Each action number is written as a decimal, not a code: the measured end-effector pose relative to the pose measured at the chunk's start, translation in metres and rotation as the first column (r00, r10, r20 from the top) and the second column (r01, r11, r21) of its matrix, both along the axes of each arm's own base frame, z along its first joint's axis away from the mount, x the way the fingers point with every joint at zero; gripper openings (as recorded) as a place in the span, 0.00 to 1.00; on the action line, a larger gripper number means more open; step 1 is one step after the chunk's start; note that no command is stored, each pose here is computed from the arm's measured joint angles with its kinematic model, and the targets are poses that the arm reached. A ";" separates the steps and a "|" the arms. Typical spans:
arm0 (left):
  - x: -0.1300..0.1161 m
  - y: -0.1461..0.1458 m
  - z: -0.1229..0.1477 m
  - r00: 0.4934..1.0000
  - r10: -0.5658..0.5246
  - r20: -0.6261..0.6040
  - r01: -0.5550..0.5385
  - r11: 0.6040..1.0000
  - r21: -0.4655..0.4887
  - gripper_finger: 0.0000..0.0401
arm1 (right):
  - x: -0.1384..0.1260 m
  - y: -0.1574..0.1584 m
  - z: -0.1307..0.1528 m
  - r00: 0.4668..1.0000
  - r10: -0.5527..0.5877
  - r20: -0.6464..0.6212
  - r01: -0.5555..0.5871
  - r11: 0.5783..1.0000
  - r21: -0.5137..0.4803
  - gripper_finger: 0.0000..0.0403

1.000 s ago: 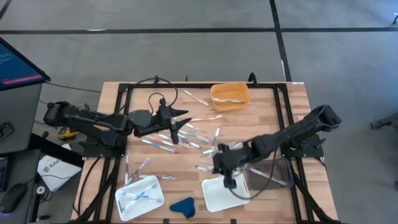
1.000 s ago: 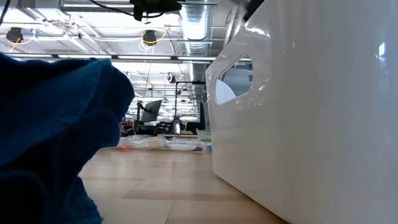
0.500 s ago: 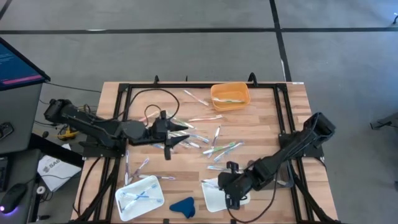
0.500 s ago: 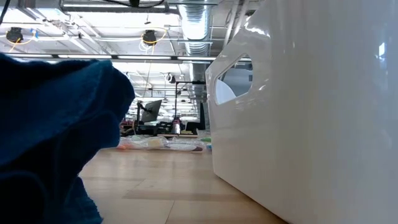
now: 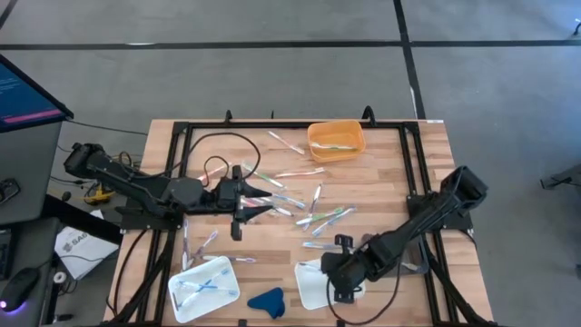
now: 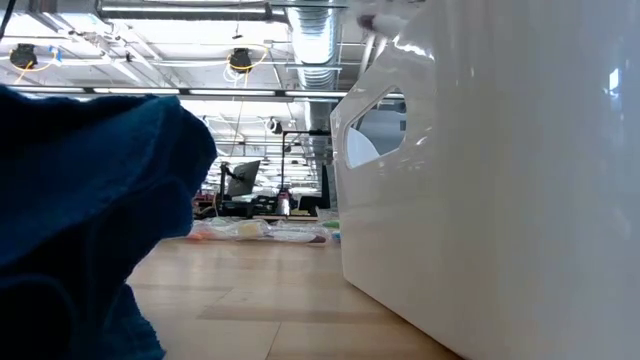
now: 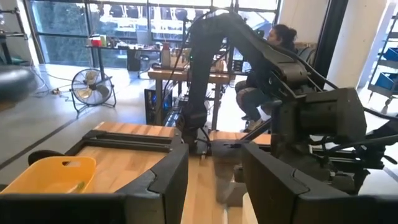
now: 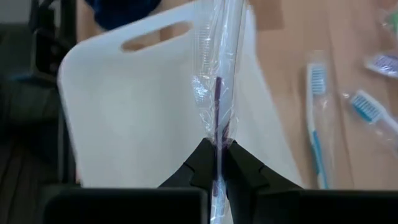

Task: Pick & Place Toothbrushes
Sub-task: Put the violet toothbrush into the right white bin

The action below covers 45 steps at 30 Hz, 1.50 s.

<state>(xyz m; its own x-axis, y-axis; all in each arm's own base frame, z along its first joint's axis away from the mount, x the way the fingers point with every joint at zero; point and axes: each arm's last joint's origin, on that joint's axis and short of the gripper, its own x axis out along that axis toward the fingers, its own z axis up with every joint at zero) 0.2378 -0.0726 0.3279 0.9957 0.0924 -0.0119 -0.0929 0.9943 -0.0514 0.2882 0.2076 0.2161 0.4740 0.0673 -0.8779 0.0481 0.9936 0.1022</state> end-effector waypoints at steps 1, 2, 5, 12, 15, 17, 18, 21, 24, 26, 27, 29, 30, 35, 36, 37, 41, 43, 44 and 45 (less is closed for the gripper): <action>0.000 0.000 0.000 1.000 0.000 0.000 0.000 1.000 0.000 0.36 | -0.002 0.002 0.000 1.000 0.012 -0.005 -0.012 1.000 -0.003 0.04; 0.000 0.000 0.000 1.000 0.001 -0.001 -0.001 1.000 0.000 0.36 | -0.003 0.003 -0.001 1.000 0.021 -0.012 -0.021 1.000 -0.008 0.04; 0.000 0.000 0.000 1.000 0.001 0.000 -0.001 1.000 0.000 0.36 | -0.008 0.007 -0.001 0.998 0.062 -0.030 -0.062 0.998 -0.015 0.04; 0.000 0.000 0.000 1.000 0.001 0.000 -0.001 1.000 0.000 0.36 | -0.008 0.003 -0.005 0.997 0.058 -0.051 -0.060 0.998 -0.029 0.05; 0.000 0.000 0.000 1.000 0.001 0.000 -0.001 1.000 0.000 0.36 | -0.007 -0.002 -0.010 0.997 0.044 -0.057 -0.046 0.998 -0.033 0.04; 0.000 -0.001 0.000 1.000 -0.002 0.000 0.002 1.000 0.000 0.36 | -0.006 -0.006 -0.014 0.998 0.018 -0.064 -0.020 0.999 -0.030 0.04; 0.000 -0.001 0.000 1.000 -0.002 -0.001 0.002 1.000 0.000 0.36 | -0.006 -0.008 -0.016 0.998 0.000 -0.069 -0.002 1.000 -0.027 0.05; 0.000 -0.001 -0.002 1.000 -0.002 -0.006 0.002 1.000 0.002 0.36 | -0.006 -0.012 -0.019 0.996 -0.031 -0.082 0.029 0.999 -0.022 0.05; 0.000 -0.001 -0.002 1.000 -0.002 -0.005 0.002 1.000 0.001 0.36 | -0.006 -0.012 -0.019 0.997 -0.024 -0.079 0.022 1.000 -0.017 0.05; 0.000 -0.001 -0.002 1.000 -0.002 -0.005 0.002 1.000 0.002 0.36 | -0.007 -0.009 -0.019 0.997 -0.007 -0.075 0.006 1.000 -0.015 0.05; 0.000 -0.001 -0.002 1.000 -0.002 -0.005 0.002 1.000 0.001 0.36 | -0.007 -0.008 -0.019 0.997 0.004 -0.074 -0.005 1.000 -0.012 0.05; 0.000 -0.001 -0.002 1.000 -0.002 -0.005 0.002 1.000 0.001 0.36 | -0.009 -0.006 -0.019 0.997 0.017 -0.080 -0.018 1.000 -0.002 0.05; 0.000 -0.001 -0.002 1.000 -0.002 -0.005 0.002 1.000 0.001 0.36 | -0.010 -0.004 -0.019 0.996 0.024 -0.081 -0.024 1.000 -0.001 0.05; 0.000 -0.001 -0.002 1.000 -0.002 -0.005 0.002 1.000 0.001 0.36 | -0.008 0.003 -0.028 0.993 0.076 -0.095 -0.076 0.997 0.010 0.05; 0.000 -0.001 -0.002 1.000 -0.002 -0.005 0.002 1.000 0.001 0.36 | -0.007 0.004 -0.031 0.990 0.094 -0.103 -0.093 0.996 0.015 0.05; 0.000 -0.001 -0.002 1.000 -0.002 -0.004 0.002 1.000 0.001 0.36 | -0.006 0.006 -0.034 0.989 0.111 -0.101 -0.109 0.994 0.021 0.06; 0.000 -0.001 -0.002 1.000 -0.002 -0.004 0.002 1.000 0.001 0.36 | 0.002 0.005 -0.052 0.981 0.124 -0.146 -0.122 0.992 0.023 0.07; 0.000 -0.001 -0.002 1.000 -0.001 -0.005 0.001 1.000 0.001 0.36 | 0.005 0.003 -0.054 0.980 0.122 -0.157 -0.118 0.992 0.040 0.08; 0.000 -0.001 -0.002 1.000 -0.001 -0.004 0.001 1.000 0.000 0.36 | 0.006 0.002 -0.054 0.979 0.122 -0.161 -0.116 0.992 0.047 0.09; 0.000 -0.001 -0.002 1.000 -0.001 -0.004 0.001 1.000 -0.001 0.36 | 0.007 0.000 -0.054 0.979 0.121 -0.166 -0.113 0.992 0.054 0.09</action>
<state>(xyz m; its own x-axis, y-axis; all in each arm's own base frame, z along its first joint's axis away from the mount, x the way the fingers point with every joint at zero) 0.2377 -0.0733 0.3262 0.9957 0.0911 -0.0161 -0.0918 0.9944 -0.0525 0.2950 0.2076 0.1617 0.3064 0.1543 -0.9393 -0.0480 0.9880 0.1466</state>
